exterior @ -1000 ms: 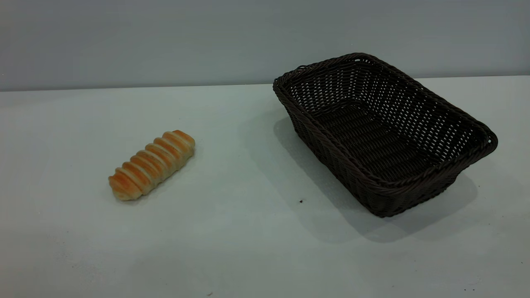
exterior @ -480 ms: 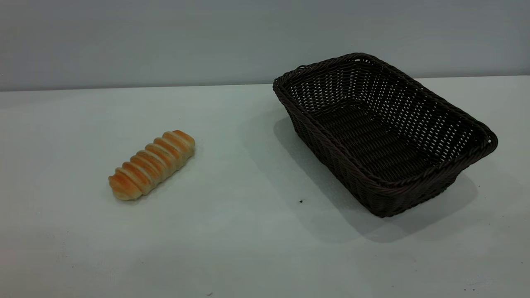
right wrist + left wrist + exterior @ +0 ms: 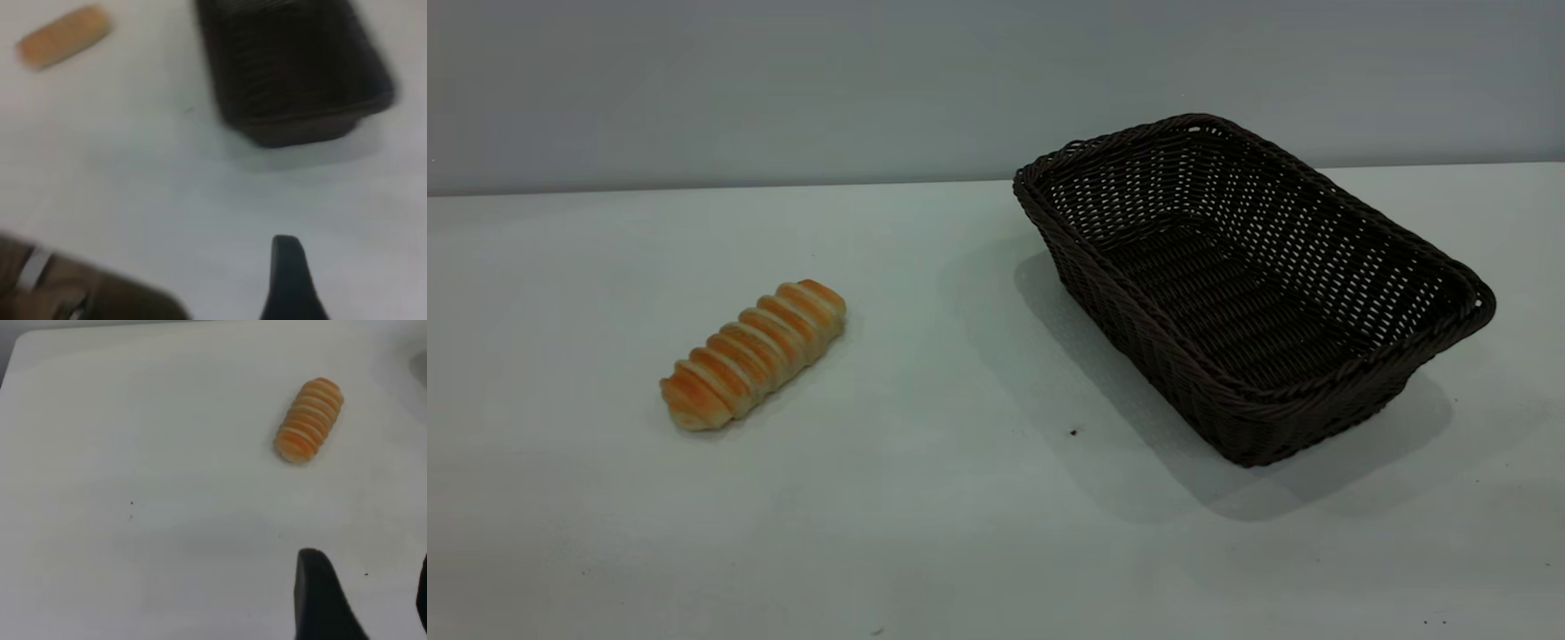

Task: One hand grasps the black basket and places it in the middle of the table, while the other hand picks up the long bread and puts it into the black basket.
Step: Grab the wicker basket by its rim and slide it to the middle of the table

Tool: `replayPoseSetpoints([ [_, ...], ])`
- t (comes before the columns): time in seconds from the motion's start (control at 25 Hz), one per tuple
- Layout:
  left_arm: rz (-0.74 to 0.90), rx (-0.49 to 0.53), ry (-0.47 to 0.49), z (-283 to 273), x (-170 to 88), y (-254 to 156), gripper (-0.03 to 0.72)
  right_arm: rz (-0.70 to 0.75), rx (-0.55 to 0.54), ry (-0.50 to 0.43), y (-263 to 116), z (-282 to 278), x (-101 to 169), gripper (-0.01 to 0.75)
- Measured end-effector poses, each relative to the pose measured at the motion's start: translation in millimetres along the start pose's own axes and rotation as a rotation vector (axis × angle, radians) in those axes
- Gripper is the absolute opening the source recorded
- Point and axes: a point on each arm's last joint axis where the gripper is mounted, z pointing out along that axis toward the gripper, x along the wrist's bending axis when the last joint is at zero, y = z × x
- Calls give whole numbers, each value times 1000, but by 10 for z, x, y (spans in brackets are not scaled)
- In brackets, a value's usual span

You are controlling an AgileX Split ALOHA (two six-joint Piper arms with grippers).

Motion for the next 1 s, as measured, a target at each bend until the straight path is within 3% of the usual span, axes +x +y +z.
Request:
replayPoseSetpoints([
  [0.24, -18, 101, -23, 229, -6, 434, 393, -54, 80, 216, 380, 371, -32, 529],
  [0.44, -64, 167, -73, 523, -42, 667, 393, 34, 177, 320, 533, 798, -149, 529],
  [0.64, -111, 202, -110, 740, -72, 758, 393, 168, 340, 342, 475, 1276, -318, 529],
  [1.0, -111, 218, -110, 789, -71, 767, 393, 433, 330, 290, 434, 1889, -542, 529],
])
